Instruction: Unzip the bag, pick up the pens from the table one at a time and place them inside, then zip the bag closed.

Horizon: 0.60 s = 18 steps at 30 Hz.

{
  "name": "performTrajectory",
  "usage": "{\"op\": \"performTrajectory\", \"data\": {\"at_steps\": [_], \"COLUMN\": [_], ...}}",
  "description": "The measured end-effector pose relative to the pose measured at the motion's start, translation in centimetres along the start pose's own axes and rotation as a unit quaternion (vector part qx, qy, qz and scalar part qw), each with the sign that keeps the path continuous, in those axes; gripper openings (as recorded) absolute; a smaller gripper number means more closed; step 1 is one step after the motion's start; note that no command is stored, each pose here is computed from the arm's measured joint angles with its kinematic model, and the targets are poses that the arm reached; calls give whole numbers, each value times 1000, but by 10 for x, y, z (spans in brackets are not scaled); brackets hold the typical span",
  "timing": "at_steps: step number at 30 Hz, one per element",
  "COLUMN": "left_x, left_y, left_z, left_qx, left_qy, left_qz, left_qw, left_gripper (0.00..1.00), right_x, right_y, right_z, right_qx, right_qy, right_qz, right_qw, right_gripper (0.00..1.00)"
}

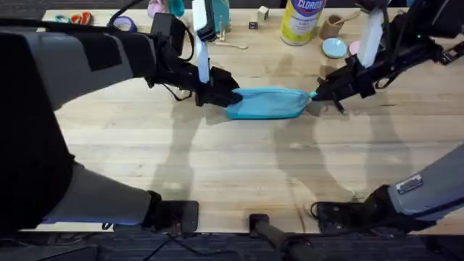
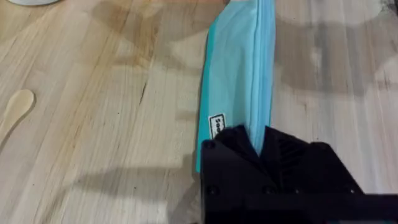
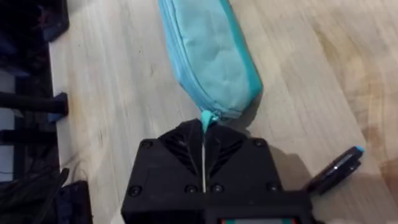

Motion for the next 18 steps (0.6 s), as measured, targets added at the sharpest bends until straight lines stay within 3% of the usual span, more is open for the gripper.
{"op": "performTrajectory", "data": {"at_steps": [18], "left_x": [0], "left_y": [0], "left_z": [0], "left_qx": [0], "left_qy": [0], "left_qz": [-1], "left_qw": [1000], "left_gripper": [41], "right_x": [-16], "right_y": [10], "right_z": [0], "right_qx": [-21], "right_qy": [10], "right_qz": [-6], "right_qw": [1000], "right_gripper": [31]}}
Point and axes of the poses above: each hand's point on the last joint's axis, 136 mm out from that joint toward the fingers, its own z axis out along the fingers, its own y axis along the line the jaws close on, x = y × z, the point moved 1 cm from there along -z, back along the fingers, and after that the axes turned 6 degrees about -z, right-handed, at the moved point
